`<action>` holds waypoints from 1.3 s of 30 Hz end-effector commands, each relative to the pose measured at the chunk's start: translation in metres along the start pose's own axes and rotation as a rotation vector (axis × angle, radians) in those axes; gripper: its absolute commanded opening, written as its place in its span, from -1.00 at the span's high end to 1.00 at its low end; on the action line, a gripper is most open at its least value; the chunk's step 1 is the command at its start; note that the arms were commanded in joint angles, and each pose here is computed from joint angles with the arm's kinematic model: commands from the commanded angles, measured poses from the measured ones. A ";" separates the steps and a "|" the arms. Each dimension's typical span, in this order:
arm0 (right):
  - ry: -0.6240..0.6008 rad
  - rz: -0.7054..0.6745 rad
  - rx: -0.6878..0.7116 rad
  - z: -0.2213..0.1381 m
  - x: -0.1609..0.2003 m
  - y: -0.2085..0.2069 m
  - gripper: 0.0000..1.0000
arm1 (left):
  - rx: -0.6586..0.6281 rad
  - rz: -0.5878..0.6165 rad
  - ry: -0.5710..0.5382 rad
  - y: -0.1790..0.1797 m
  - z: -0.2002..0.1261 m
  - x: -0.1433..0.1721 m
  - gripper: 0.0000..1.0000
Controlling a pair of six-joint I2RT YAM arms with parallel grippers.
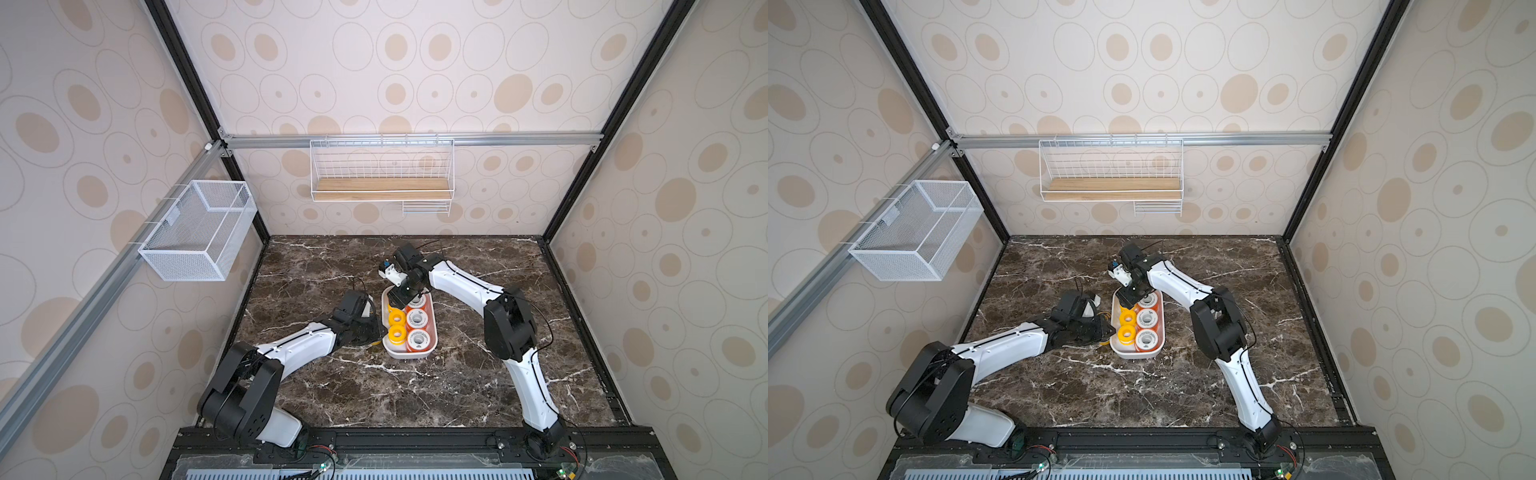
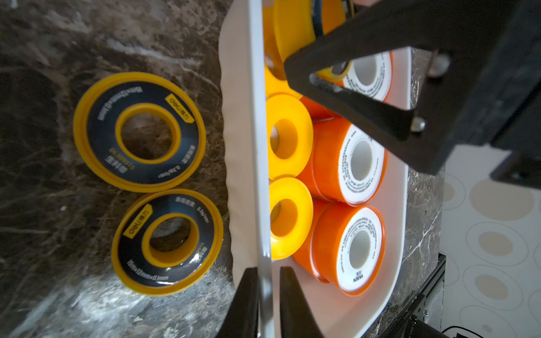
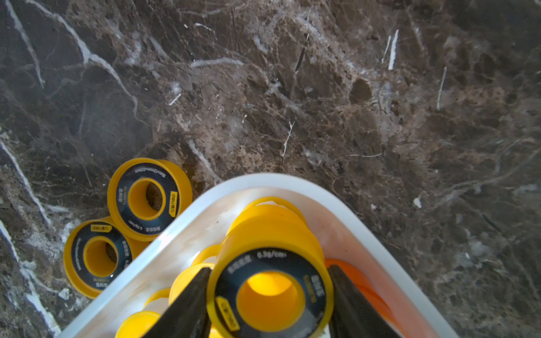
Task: Put the sealing tape into the storage box
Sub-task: Place the sealing tape in the storage box.
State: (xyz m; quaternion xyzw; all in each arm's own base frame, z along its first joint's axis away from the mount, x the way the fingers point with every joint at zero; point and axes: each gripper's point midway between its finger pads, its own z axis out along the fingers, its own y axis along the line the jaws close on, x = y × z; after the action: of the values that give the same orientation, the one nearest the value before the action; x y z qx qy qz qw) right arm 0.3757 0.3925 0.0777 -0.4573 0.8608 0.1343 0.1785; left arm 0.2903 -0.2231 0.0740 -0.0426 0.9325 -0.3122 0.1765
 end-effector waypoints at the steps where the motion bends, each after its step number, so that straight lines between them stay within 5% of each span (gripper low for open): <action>1: 0.024 -0.011 0.002 0.004 0.002 0.002 -0.32 | 0.006 0.024 -0.009 -0.004 0.001 -0.002 0.63; 11: -0.009 -0.015 -0.020 -0.012 -0.007 0.008 -0.42 | 0.008 0.037 -0.018 -0.008 -0.005 -0.005 0.53; 20: -0.191 0.010 -0.061 -0.080 -0.023 0.018 -0.42 | -0.121 0.145 -0.085 -0.006 -0.045 -0.020 0.20; 29: -0.258 0.149 -0.091 -0.121 0.018 -0.006 -0.42 | -0.330 0.233 -0.165 0.016 -0.073 -0.044 0.07; 39: -0.184 0.299 -0.113 -0.103 0.076 -0.031 -0.36 | -0.350 0.210 -0.162 0.034 -0.074 -0.069 0.07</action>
State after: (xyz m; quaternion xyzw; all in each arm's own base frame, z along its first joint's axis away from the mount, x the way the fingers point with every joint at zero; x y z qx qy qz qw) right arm 0.3500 0.2750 0.1364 -0.3219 0.8917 0.2331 0.2168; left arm 0.3233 -0.1447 0.1212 -0.0137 0.9549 -0.1300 0.2668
